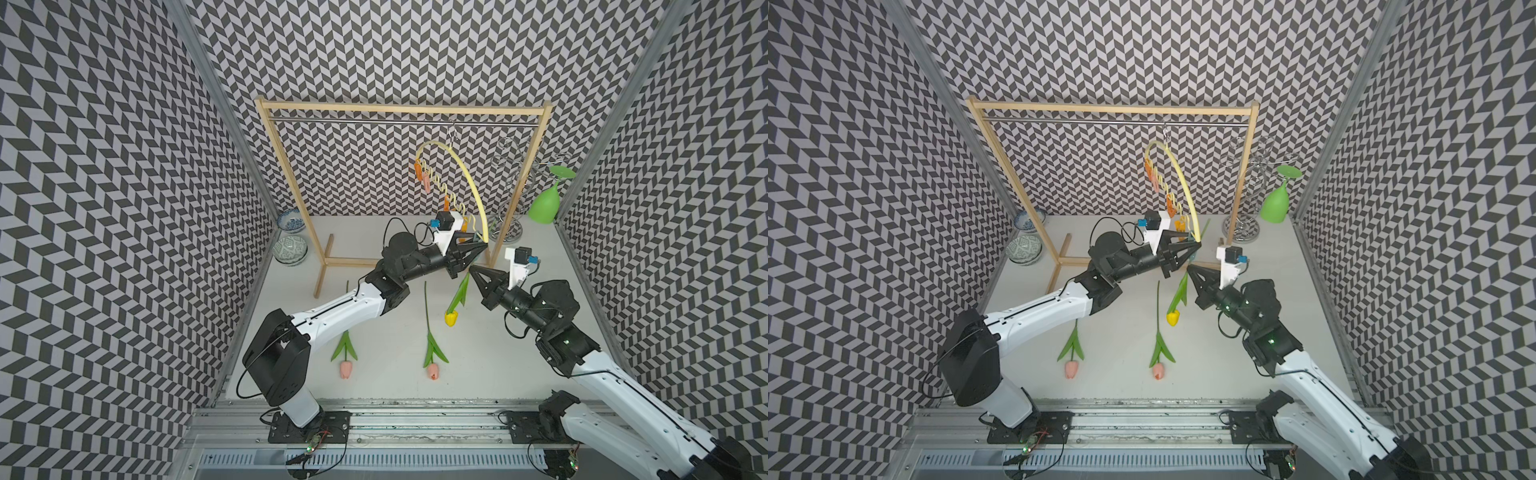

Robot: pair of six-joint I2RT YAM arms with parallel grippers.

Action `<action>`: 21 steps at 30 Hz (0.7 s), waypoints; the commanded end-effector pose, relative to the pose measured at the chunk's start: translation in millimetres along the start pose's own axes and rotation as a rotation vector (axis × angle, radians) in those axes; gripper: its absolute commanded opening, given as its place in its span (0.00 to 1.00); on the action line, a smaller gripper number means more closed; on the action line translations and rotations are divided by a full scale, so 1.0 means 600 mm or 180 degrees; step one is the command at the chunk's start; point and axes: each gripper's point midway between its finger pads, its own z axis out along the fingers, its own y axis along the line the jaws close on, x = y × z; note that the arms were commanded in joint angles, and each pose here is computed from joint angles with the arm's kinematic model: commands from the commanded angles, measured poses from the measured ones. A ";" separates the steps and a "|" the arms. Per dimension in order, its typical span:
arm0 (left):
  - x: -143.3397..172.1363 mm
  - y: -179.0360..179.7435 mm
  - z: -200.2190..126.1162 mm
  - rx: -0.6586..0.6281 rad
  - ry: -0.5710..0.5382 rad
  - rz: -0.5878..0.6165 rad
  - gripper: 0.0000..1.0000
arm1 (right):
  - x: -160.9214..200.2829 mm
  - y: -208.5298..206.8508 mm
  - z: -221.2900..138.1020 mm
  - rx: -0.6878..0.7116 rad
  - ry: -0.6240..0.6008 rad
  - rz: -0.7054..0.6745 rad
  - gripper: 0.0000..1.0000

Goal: Dry the flowers on a clothes hanger
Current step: Clamp the flower onto the hanger.

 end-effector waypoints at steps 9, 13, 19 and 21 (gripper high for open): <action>-0.001 -0.006 0.004 0.0044 -0.0009 0.0018 0.40 | -0.041 0.020 -0.007 -0.0094 -0.0231 -0.0077 0.00; 0.000 -0.009 0.002 0.0048 0.0001 0.0033 0.55 | -0.037 0.016 -0.006 -0.0058 -0.0210 -0.0078 0.04; 0.003 -0.008 0.002 0.0034 0.0025 0.0025 0.58 | -0.039 0.011 -0.010 0.0012 -0.0242 -0.0093 0.18; 0.007 -0.007 0.002 0.0042 0.0039 0.0005 0.59 | -0.040 0.009 -0.012 0.0035 -0.0253 -0.0107 0.19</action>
